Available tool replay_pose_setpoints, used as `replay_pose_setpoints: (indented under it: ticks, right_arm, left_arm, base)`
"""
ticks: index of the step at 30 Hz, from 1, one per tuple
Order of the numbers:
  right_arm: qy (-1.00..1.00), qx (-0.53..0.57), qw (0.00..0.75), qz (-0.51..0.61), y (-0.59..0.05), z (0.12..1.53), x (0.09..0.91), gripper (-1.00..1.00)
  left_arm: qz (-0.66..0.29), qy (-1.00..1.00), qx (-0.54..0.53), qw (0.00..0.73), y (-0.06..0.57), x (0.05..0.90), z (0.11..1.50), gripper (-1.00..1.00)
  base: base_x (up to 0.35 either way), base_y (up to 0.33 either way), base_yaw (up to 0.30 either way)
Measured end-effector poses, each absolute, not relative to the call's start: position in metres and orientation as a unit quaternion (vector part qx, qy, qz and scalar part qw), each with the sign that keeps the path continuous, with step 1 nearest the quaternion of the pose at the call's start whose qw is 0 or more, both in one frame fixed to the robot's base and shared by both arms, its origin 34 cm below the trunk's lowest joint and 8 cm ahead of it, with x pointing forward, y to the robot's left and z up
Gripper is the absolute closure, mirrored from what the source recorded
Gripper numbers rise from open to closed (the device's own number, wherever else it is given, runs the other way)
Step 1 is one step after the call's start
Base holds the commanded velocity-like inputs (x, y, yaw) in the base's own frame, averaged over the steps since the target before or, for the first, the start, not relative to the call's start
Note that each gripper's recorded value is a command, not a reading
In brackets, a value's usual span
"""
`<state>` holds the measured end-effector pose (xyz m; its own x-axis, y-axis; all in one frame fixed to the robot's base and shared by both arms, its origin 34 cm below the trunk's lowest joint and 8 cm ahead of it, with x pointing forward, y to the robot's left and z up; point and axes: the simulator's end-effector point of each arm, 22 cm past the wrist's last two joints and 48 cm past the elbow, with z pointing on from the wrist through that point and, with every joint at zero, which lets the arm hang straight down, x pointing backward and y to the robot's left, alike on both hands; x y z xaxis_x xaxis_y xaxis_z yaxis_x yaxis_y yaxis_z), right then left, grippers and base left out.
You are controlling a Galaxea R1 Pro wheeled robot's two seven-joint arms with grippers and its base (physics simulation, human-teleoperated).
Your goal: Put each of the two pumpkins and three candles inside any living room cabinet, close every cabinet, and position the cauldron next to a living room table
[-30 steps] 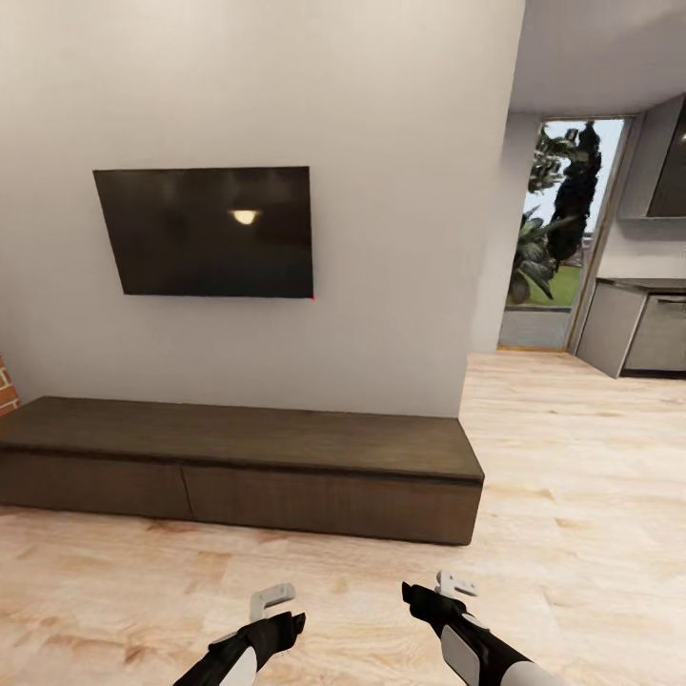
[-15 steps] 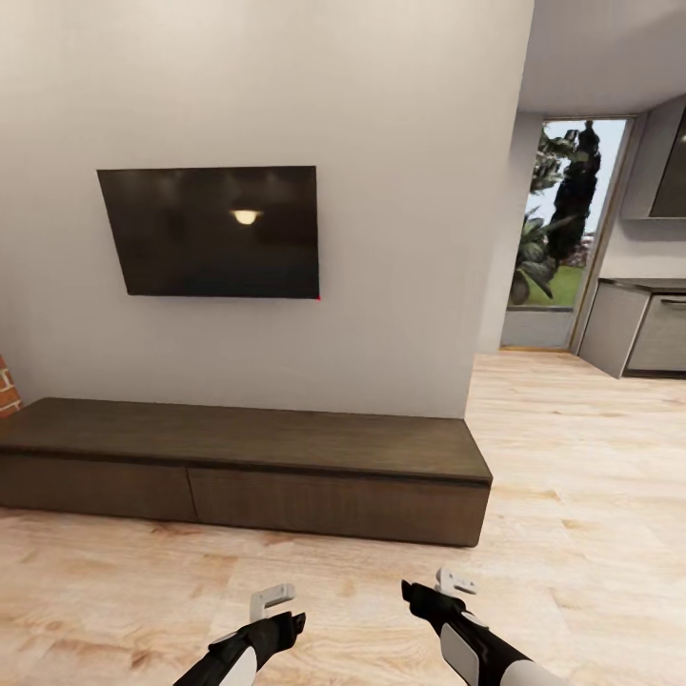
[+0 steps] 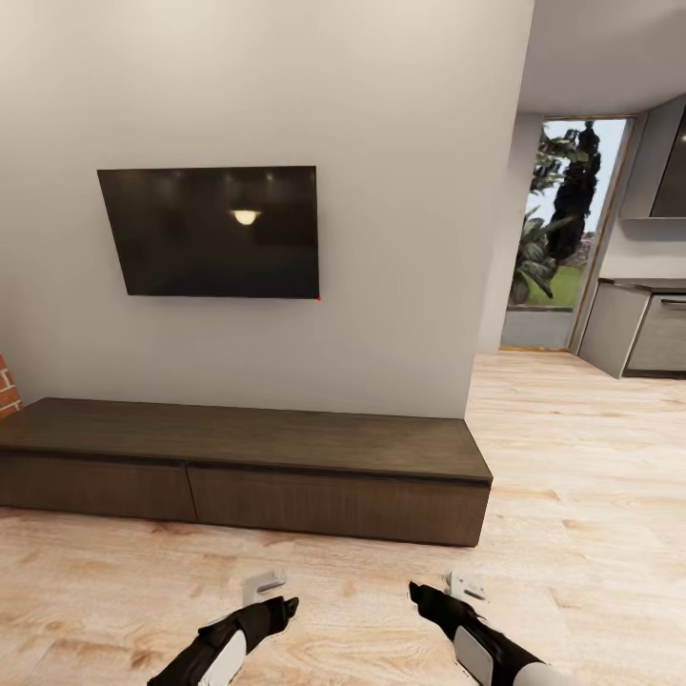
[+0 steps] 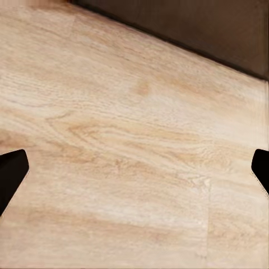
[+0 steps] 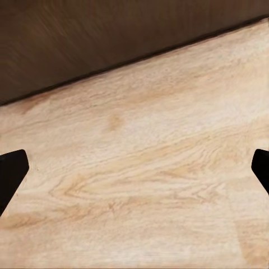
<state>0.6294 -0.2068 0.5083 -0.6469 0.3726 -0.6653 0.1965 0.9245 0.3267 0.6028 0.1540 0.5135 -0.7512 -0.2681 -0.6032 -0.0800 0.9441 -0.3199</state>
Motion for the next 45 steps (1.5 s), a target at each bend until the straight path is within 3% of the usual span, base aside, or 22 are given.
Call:
replay_pose_setpoints:
  ticks: [13, 19, 33, 39, 45]
  right_arm:
    - [0.839, 0.232, 0.406, 0.278, -0.235, 0.523, 0.619, -1.0]
    - [0.816, 0.233, 0.417, 0.324, -0.223, 0.539, 0.623, -1.0]
    - [0.807, 0.263, 0.39, 0.358, -0.212, 0.518, 0.62, -1.0]
    - [0.785, 0.257, 0.465, 0.319, -0.233, 0.522, 0.635, -1.0]
    - [0.754, 0.294, 0.487, 0.329, -0.246, 0.522, 0.64, -1.0]
  left_arm:
    - [-0.273, 0.928, -0.058, 0.245, 0.162, 0.616, 0.627, -1.0]
    - [-0.336, 0.907, -0.05, 0.247, 0.148, 0.618, 0.662, -1.0]
    - [-0.351, 0.902, -0.048, 0.249, 0.145, 0.614, 0.644, -1.0]
    - [-0.351, 0.902, -0.047, 0.247, 0.145, 0.611, 0.631, -1.0]
    - [-0.35, 0.902, -0.048, 0.246, 0.146, 0.608, 0.618, -1.0]
  base:
    - [0.0, 0.0, 0.0]
    - [0.0, 0.0, 0.0]
    - [0.0, 0.0, 0.0]
    - [0.0, 0.0, 0.0]
    - [0.0, 0.0, 0.0]
